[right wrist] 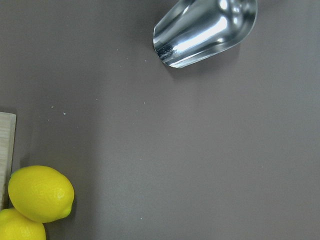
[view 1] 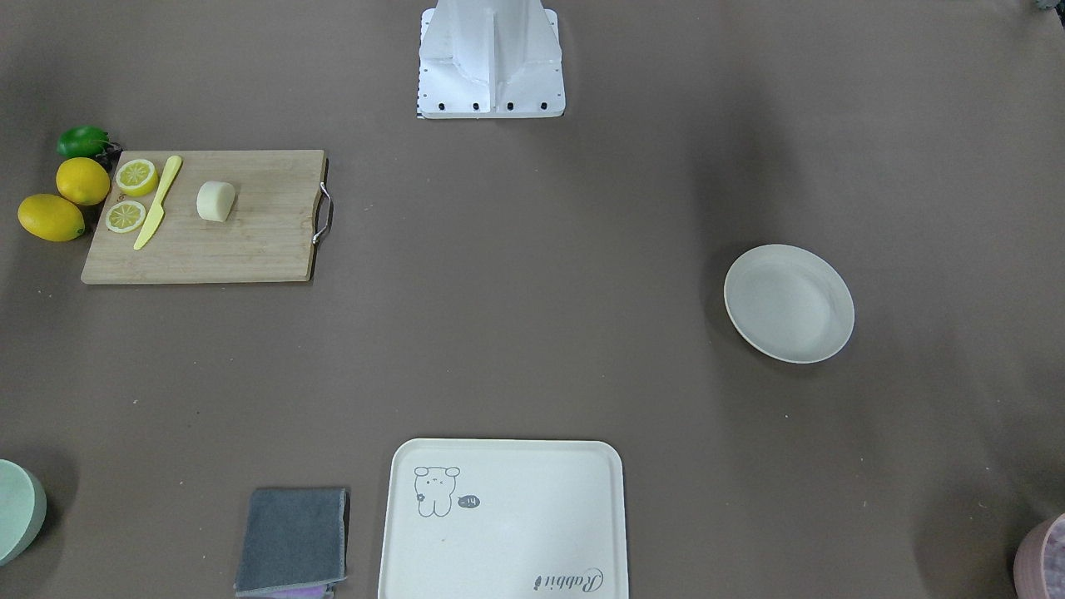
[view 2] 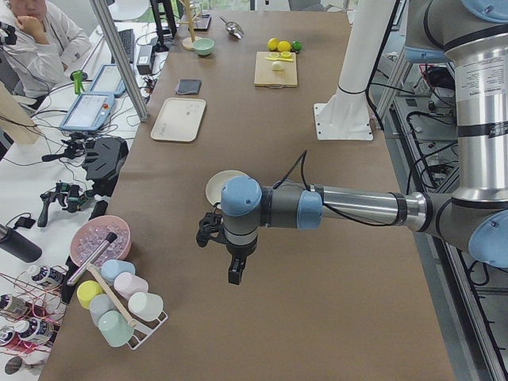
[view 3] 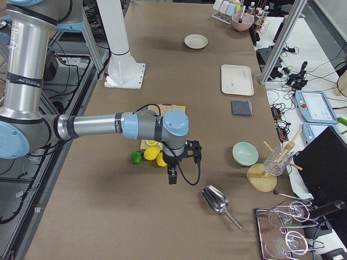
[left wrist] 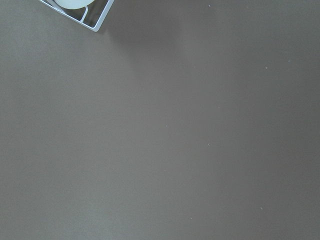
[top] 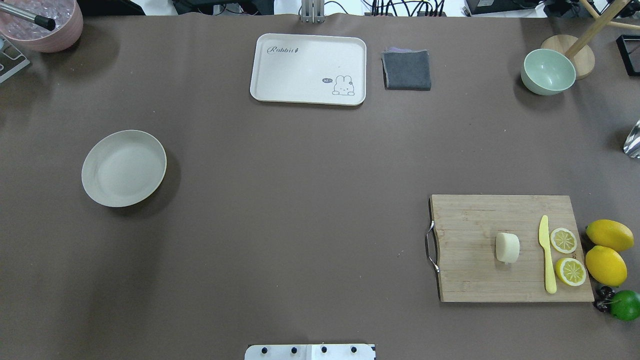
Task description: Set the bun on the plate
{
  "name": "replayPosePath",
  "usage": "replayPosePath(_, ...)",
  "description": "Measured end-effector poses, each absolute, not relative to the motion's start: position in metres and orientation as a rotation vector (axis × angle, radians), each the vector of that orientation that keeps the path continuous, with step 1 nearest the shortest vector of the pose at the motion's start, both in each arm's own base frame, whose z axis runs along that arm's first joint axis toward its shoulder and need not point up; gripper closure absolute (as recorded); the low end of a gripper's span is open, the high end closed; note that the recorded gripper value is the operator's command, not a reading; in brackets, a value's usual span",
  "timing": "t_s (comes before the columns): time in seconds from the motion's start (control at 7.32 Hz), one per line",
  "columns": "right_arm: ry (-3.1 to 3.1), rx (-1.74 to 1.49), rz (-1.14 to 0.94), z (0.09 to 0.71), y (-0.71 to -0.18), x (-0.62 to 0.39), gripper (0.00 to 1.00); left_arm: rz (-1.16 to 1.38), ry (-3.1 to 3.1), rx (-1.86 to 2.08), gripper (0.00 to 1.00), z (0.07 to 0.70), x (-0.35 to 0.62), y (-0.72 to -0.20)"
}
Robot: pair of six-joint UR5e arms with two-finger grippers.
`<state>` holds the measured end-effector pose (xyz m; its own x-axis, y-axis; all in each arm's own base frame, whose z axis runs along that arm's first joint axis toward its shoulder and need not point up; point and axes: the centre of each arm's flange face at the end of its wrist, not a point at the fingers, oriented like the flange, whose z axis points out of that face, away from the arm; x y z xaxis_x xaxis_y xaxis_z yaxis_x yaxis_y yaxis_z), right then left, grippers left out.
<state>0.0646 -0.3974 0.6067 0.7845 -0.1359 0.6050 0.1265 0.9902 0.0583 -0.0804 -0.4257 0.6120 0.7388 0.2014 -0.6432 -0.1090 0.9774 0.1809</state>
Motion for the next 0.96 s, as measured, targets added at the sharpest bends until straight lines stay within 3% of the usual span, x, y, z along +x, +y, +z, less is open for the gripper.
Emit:
replayPosePath(0.55,-0.640,0.222,-0.179,0.543,-0.431,0.074,0.00,0.195,0.684,0.351,0.02,0.546,-0.107,-0.465)
replayPosePath(0.96,-0.702,0.251,-0.163,0.548,-0.425,0.082,0.00,0.130,0.668,0.432,0.02,0.551,-0.114,-0.478)
